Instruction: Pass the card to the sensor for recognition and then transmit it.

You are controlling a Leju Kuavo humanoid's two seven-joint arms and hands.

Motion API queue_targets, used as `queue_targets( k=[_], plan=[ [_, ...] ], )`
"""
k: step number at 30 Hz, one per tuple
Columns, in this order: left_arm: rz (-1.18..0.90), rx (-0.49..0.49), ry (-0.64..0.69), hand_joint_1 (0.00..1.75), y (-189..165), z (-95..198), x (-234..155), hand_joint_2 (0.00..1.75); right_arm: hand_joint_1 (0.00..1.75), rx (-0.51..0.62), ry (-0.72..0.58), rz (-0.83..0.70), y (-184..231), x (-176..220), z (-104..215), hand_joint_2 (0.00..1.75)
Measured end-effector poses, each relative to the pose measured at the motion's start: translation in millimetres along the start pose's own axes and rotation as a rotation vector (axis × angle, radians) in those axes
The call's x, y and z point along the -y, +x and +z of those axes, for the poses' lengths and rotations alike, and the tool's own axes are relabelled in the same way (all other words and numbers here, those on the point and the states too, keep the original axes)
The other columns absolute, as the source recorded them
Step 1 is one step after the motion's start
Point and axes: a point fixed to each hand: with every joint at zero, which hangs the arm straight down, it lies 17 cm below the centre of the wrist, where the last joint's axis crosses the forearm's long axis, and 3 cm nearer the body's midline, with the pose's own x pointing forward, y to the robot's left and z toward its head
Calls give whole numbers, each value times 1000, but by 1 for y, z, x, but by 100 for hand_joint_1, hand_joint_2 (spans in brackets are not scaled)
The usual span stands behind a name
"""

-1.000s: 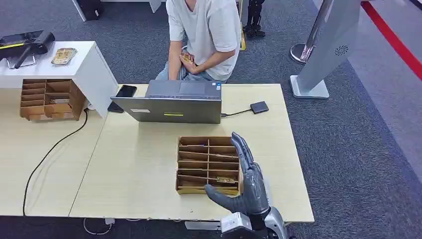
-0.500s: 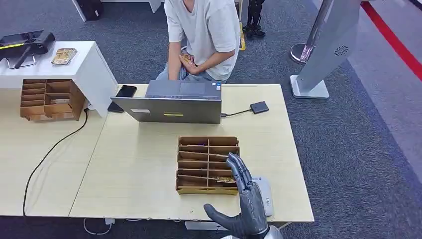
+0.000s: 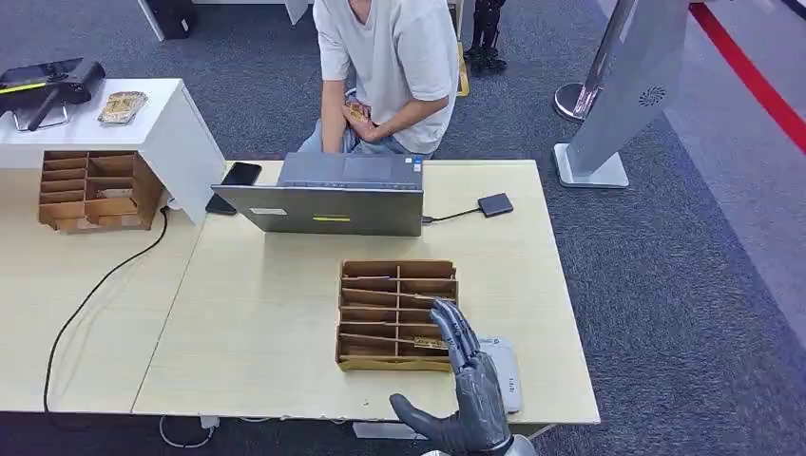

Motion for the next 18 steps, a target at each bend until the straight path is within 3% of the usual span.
queue_targets(
  k=[9, 18],
  plan=[
    [0, 0, 0, 0, 0, 0, 0, 0, 0, -2, 3, 9, -1, -1, 1, 175],
    [0, 0, -1, 0, 0, 0, 0, 0, 0, 0, 23, 195, -11, -7, 7, 175]
  ],
)
